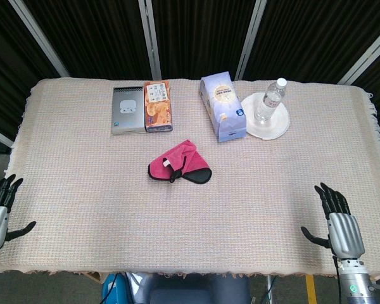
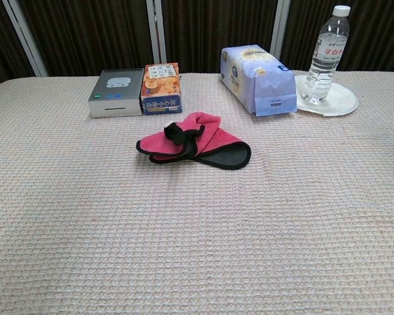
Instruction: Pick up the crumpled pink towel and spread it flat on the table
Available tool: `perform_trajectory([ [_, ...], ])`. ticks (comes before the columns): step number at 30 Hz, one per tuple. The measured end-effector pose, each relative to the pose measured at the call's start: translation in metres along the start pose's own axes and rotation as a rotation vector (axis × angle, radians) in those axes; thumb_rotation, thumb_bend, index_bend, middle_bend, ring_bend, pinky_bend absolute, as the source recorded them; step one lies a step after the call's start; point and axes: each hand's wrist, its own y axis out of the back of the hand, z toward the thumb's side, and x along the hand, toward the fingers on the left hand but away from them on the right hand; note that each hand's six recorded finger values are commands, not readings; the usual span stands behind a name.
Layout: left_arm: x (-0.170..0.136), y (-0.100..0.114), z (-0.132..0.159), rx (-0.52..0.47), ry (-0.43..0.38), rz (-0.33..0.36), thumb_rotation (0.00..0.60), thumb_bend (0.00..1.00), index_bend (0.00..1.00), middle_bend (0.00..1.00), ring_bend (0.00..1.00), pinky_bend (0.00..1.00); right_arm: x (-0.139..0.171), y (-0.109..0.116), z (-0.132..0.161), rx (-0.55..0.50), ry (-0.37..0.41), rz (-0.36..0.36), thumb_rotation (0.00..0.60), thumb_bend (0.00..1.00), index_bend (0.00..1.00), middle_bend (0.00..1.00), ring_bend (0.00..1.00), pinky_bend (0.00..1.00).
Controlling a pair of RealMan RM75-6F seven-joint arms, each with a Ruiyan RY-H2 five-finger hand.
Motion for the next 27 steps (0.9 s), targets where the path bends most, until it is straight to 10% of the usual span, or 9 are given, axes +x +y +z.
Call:
perform_trajectory([
  [27,0.148,-0.039,0.225,0.157,-0.361,-0.014,0.6,0.28,0.33,0.04,0.0,0.0,-0.023,-0.001,-0.021,-0.026,-0.086,-0.026,0.6,0.22,0.0,0.0,0.0,0.0],
])
